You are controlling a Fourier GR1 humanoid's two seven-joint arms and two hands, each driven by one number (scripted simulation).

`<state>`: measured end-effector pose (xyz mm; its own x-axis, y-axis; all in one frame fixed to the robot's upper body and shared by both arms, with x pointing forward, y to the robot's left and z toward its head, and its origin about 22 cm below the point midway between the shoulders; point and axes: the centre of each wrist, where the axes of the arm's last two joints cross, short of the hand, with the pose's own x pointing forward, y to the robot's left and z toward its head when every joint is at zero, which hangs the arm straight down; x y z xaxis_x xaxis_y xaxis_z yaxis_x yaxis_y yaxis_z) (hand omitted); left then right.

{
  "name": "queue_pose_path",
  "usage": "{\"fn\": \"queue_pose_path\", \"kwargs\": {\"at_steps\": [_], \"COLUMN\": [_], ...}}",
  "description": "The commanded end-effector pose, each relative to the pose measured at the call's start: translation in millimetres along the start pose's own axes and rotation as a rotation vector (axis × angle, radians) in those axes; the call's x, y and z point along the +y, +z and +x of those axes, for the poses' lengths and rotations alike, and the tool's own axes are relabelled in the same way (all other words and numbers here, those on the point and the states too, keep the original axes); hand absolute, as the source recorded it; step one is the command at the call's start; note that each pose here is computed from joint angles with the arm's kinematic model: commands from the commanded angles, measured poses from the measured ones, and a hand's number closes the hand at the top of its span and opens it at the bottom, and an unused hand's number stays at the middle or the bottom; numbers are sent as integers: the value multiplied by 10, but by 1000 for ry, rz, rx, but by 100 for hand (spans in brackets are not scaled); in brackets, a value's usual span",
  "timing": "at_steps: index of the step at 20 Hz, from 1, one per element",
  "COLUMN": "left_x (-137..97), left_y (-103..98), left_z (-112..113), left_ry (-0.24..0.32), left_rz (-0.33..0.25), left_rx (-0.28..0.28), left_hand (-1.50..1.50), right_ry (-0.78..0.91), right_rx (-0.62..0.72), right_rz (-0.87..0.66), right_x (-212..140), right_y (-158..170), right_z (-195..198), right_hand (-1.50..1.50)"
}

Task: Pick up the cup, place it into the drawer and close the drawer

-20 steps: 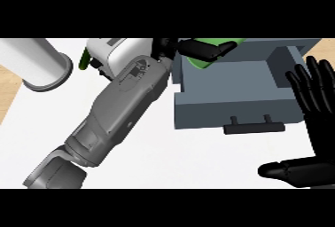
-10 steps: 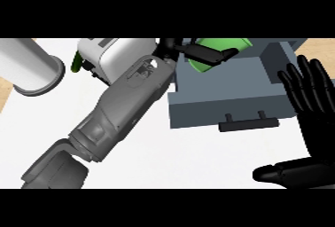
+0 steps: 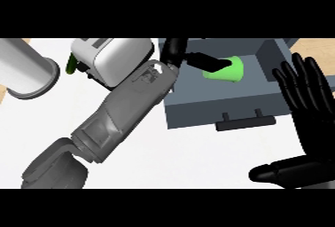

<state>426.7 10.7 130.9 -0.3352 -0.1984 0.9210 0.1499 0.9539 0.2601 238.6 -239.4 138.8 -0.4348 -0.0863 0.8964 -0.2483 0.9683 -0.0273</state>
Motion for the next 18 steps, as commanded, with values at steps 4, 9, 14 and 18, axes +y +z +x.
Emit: {"fn": "queue_pose_path", "kwargs": {"at_steps": [4,9,14,18], "left_x": [-58,-50,-35,37], "left_y": [-35,44,-43,72], "left_z": [169,89,297,228], "left_ry": [120,252,369,382], "left_rz": [-2,7,-7,57], "left_rx": [-29,-135,-131,-110], "left_hand": [-150,-150,-150,-150], "right_ry": [-48,-99,-59,-3], "right_rx": [-22,11,2,7], "right_rz": [8,19,37,79], "right_x": [56,-36,-233,-288], "right_y": [-71,-27,78,235], "right_z": [-62,5,114,263], "right_hand": [-150,-150,-150,150]}}
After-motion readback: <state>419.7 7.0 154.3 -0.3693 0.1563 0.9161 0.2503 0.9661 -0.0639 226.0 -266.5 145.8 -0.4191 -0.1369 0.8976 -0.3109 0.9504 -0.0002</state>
